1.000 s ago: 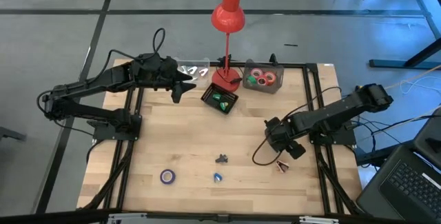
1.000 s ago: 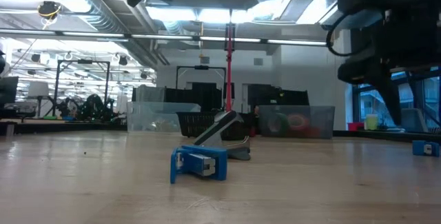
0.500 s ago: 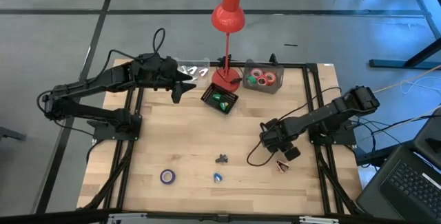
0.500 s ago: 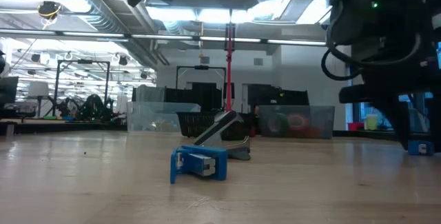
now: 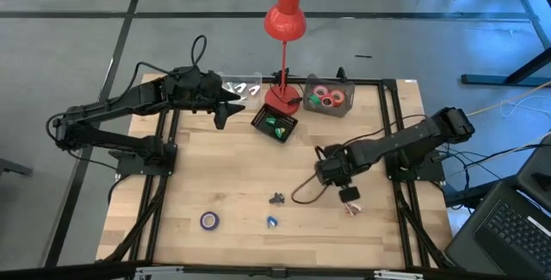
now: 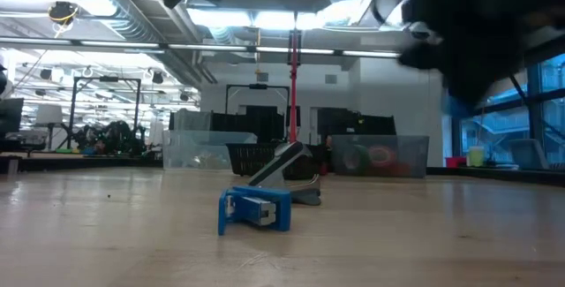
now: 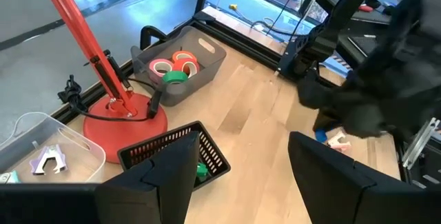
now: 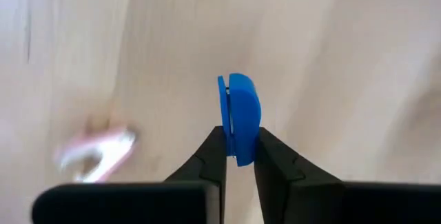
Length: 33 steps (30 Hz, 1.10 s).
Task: Pick and place Stapler, Stapler remover, tape
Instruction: Put the right blue stapler into the black bin
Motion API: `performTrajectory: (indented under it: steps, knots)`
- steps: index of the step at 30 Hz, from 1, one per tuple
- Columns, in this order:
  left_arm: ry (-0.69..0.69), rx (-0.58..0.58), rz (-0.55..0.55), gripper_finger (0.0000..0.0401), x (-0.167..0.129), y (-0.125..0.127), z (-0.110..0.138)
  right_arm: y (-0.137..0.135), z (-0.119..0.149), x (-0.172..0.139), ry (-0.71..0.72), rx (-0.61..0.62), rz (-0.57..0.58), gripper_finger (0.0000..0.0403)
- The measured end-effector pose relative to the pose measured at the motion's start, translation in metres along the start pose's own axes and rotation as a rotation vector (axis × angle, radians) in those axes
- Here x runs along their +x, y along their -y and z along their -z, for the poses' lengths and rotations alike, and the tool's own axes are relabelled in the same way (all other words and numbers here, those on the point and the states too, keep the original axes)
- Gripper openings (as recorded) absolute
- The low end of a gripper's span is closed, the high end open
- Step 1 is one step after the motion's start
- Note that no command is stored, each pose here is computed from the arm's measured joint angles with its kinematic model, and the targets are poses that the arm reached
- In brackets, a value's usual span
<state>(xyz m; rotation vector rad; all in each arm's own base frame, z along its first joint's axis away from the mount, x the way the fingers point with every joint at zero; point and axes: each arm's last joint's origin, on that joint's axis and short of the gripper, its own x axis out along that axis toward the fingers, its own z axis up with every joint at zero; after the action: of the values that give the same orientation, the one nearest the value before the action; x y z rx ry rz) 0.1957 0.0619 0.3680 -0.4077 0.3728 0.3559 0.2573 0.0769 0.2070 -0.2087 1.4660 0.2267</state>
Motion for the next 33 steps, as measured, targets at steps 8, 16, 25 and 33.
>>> performTrajectory:
  steps: [8, 16, 25, 33]
  knots:
    - [0.0, -0.007, 0.0, 0.0221, 0.0, 0.0, 0.0, 0.054, -0.048, -0.08, 0.367, 0.07, 0.257, 0.0043]
    - [0.005, -0.008, -0.001, 0.0221, 0.0, 0.0, 0.0, 0.149, -0.066, -0.092, 0.587, 0.421, 0.1, 0.0043]
    - [0.045, -0.008, 0.012, 0.0221, 0.0, 0.001, -0.004, 0.22, -0.103, -0.042, 0.51, 0.497, -0.01, 0.0043]
    - [0.046, -0.012, 0.001, 0.0221, 0.0, 0.001, -0.004, 0.247, -0.125, 0.005, 0.428, 0.5, -0.084, 0.0043]
